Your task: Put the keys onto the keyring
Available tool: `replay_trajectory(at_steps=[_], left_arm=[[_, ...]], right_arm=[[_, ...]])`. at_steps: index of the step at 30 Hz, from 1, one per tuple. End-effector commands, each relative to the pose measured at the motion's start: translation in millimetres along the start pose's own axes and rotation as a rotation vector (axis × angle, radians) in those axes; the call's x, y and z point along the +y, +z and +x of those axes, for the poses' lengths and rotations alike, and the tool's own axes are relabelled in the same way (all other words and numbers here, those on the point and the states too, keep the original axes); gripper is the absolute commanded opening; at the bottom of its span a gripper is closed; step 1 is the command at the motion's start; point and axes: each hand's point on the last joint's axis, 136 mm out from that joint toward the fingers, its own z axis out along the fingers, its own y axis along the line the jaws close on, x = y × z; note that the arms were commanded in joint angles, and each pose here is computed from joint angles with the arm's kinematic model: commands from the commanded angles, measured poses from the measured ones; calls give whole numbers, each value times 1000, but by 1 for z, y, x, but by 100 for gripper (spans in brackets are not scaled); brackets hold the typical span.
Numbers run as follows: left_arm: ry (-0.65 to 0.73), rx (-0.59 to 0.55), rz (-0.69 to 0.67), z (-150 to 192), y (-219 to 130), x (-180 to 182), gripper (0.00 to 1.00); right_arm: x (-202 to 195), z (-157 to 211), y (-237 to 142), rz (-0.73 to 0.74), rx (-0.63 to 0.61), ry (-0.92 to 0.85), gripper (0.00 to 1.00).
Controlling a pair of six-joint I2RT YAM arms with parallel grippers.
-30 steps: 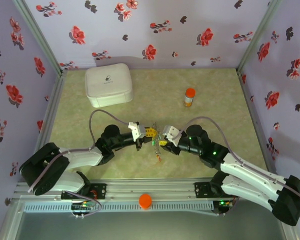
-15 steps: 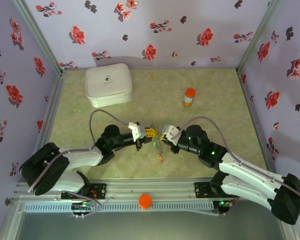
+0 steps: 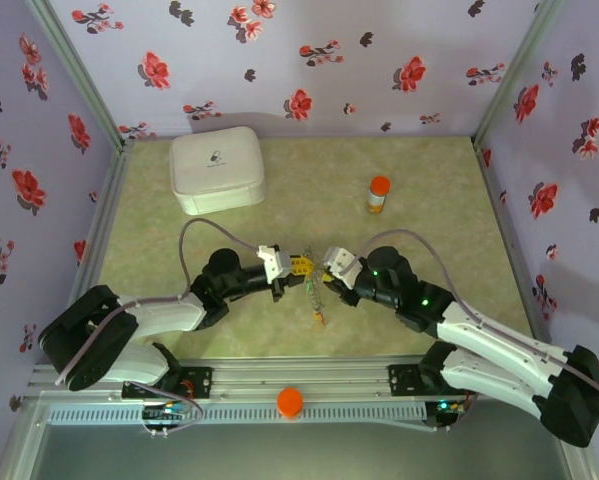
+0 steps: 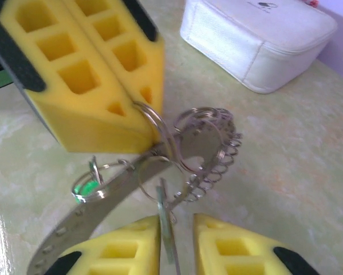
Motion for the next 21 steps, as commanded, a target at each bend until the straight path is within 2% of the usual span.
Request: replay_trajectory(at_steps=[1,5,8,17,21], left_arm=[[94,-69,7,-28,3,1,0],[112,-39,41,-27,9,-5,0],[122,-39,55,-29,10,-8,0],[106,-51,91,-32,8,-16,0],[104,-55,103,-33,7,-18,0]], right_arm=[[5,9,-12,-45,10,36,27],[20,-21,-24,-150,-77,43,30],[16,-40,-29,-131,-147,39,31],[9,-44,-21,-107,-162,39,28],[15,-50,-22,-146,-183,51,27]])
